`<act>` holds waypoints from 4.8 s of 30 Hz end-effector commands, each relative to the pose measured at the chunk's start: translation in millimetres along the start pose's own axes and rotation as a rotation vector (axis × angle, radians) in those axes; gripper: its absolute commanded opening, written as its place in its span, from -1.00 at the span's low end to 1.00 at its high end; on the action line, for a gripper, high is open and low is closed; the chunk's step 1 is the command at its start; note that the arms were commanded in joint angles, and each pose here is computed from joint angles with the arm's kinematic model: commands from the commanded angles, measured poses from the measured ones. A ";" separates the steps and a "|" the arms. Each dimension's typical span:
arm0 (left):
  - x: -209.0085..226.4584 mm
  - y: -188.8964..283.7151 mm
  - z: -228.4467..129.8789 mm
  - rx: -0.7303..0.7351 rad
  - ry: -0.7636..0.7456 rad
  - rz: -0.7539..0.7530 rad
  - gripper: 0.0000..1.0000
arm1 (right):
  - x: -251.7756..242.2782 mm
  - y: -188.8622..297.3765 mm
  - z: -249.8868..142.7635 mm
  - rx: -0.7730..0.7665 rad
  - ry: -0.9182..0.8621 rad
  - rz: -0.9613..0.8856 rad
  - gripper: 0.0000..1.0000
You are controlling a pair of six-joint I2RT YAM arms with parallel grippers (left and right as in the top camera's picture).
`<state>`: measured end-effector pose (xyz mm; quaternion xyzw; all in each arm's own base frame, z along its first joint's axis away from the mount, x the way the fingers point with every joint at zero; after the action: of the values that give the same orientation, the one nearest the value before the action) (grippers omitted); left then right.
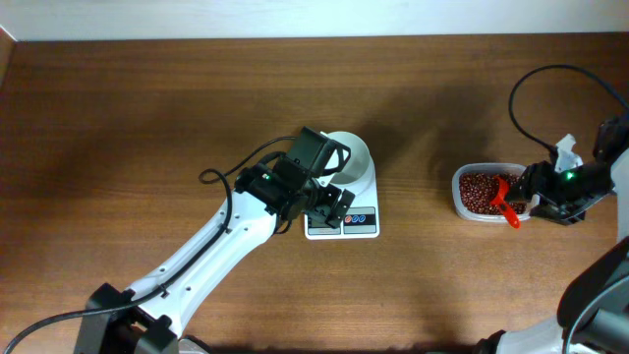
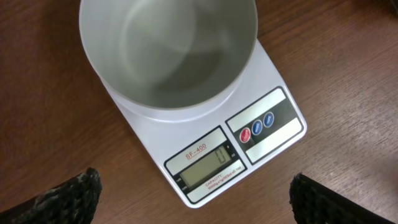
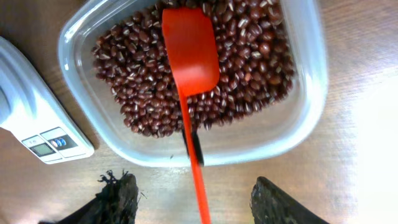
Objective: Scoop item into bowl and weigh 50g on scale
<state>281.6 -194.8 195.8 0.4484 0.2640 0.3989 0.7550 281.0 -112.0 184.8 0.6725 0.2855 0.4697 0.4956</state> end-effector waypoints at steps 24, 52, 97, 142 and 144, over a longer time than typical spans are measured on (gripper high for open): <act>-0.5 -1.4 2.8 -0.026 -0.019 0.005 0.98 | -5.1 -19.1 -62.1 -0.355 0.000 -0.076 0.22; -0.7 -1.3 5.6 -0.042 -0.019 0.004 0.98 | 12.2 -38.0 -37.8 -0.341 0.149 -0.124 -0.43; 3.2 -1.2 5.8 -0.043 -0.009 0.009 0.98 | 25.5 11.7 -2.2 -0.538 0.189 -0.189 0.17; 2.7 -1.4 1.9 -0.019 -0.010 0.009 0.98 | 29.7 -42.9 19.1 -0.293 0.238 -0.195 -0.92; 2.2 -1.6 -1.7 0.001 -0.003 0.006 0.99 | 24.7 -41.5 18.6 -0.289 0.221 -0.196 -0.92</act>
<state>284.8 -195.9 197.1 0.4396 0.2600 0.4025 0.7597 313.9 -76.3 157.2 0.4957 0.3293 0.5393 0.5958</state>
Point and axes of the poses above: each gripper's point midway between its finger pads, its own y axis back along the fingers, its own x axis along the line the jaws close on, z = x × y, the point moved 8 cm from there along y, back along the fingers
